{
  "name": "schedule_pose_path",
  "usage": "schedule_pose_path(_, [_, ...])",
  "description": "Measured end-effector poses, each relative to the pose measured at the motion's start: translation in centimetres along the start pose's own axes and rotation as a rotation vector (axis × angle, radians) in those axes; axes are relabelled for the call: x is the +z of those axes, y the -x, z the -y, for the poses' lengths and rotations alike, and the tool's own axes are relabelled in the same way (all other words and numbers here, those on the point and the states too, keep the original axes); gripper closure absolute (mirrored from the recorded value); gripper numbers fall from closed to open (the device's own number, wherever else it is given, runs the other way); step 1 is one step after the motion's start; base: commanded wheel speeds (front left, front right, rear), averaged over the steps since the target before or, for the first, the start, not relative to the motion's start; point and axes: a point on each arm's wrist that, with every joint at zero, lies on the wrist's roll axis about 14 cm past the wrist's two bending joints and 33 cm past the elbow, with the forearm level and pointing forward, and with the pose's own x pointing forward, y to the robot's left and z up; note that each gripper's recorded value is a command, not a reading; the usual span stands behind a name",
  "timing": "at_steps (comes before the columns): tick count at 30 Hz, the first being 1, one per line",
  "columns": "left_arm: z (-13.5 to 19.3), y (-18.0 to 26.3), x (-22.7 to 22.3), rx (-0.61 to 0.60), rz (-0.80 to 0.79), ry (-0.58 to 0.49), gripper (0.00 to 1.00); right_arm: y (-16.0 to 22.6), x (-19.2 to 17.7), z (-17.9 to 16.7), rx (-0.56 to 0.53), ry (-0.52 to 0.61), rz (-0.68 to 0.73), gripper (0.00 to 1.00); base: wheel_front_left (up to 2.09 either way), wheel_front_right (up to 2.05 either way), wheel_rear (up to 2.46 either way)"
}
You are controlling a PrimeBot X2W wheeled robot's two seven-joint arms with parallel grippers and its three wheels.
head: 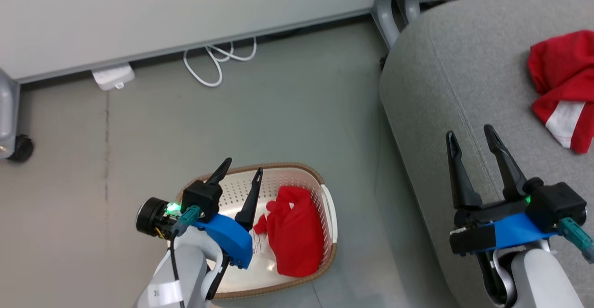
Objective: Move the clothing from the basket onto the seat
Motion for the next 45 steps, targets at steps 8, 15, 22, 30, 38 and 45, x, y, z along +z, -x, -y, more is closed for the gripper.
schedule_pose_path(8, [0.8, -2.7, -5.8, -0.099, -0.193, -0.006, 0.0, -1.9, -1.5, 1.1, -0.013, 0.019, -0.025, 0.0, 0.0, 0.0, 0.0])
schedule_pose_path(15, [1.7, -3.4, -11.3, -0.165, -0.367, 0.013, 0.0, -3.3, -3.4, 1.7, -0.018, 0.032, -0.058, 0.0, 0.0, 0.0, 0.0])
schedule_pose_path(22, [2.3, -3.9, -15.5, -0.218, -0.519, 0.036, 0.0, -4.6, -5.6, 2.0, -0.013, 0.045, -0.095, 0.0, 0.0, 0.0, 0.0])
schedule_pose_path(30, [2.2, -4.2, -19.5, -0.251, -0.638, 0.079, 0.0, -6.3, -8.4, 2.0, 0.011, 0.064, -0.132, 0.0, 0.0, 0.0, 0.0])
schedule_pose_path(38, [2.4, -3.9, -23.2, -0.285, -0.745, 0.103, 0.0, -7.0, -11.0, 2.5, 0.016, 0.082, -0.174, 0.0, 0.0, 0.0, 0.0])
schedule_pose_path(45, [2.9, -4.2, -25.3, -0.321, -0.785, 0.117, 0.0, -7.4, -13.0, 2.9, 0.019, 0.095, -0.202, 0.0, 0.0, 0.0, 0.0])
